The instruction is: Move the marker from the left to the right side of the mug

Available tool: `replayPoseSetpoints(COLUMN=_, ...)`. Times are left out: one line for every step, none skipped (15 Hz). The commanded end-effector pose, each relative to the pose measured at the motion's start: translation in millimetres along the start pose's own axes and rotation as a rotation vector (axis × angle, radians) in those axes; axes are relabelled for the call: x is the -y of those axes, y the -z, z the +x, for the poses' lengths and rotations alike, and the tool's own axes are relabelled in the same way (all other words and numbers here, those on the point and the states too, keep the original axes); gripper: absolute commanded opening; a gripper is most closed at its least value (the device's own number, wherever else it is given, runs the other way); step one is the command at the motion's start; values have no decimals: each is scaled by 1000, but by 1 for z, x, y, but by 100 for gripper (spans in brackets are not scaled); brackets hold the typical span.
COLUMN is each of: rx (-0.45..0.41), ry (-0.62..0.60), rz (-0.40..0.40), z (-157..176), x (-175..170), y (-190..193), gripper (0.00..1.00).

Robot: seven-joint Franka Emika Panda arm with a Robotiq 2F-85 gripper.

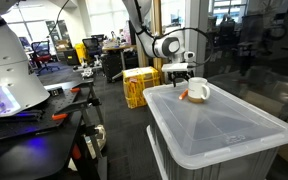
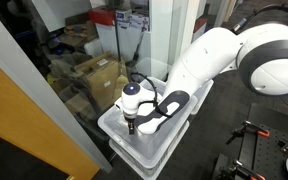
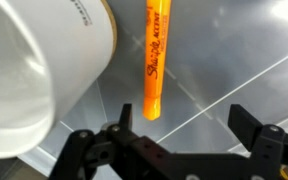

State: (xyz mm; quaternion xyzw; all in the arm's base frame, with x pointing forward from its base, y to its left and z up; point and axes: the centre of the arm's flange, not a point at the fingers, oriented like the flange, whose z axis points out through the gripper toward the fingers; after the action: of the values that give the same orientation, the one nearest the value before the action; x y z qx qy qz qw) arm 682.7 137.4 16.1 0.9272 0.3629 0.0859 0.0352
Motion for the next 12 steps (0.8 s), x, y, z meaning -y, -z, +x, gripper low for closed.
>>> replayPoseSetpoints(rx=11, ry=-8, rz=40, z=10, x=-22, y=-7, gripper=98)
replayPoseSetpoints(rx=16, ry=-9, rz=46, z=10, x=-24, y=-8, gripper=98)
replayPoseSetpoints(rx=20, ry=-12, rz=53, z=10, x=-25, y=-10, gripper=98)
replayPoseSetpoints(rx=23, ry=-11, rz=59, z=11, x=-26, y=-11, gripper=97)
replayPoseSetpoints(rx=29, ry=-12, rz=64, z=11, x=-27, y=-13, gripper=97)
replayPoseSetpoints(rx=35, ry=-12, rz=68, z=11, x=-26, y=-14, gripper=97)
replayPoseSetpoints(rx=40, ry=-12, rz=70, z=12, x=-25, y=-16, gripper=96)
replayPoseSetpoints(rx=44, ry=-12, rz=75, z=13, x=-24, y=-17, gripper=97)
replayPoseSetpoints(rx=50, ry=-11, rz=80, z=13, x=-23, y=-19, gripper=97)
replayPoseSetpoints(rx=54, ry=-12, rz=83, z=13, x=-22, y=-21, gripper=96)
replayPoseSetpoints(rx=56, ry=-13, rz=87, z=14, x=-22, y=-23, gripper=95)
replayPoseSetpoints(rx=60, ry=-14, rz=88, z=14, x=-21, y=-24, gripper=95)
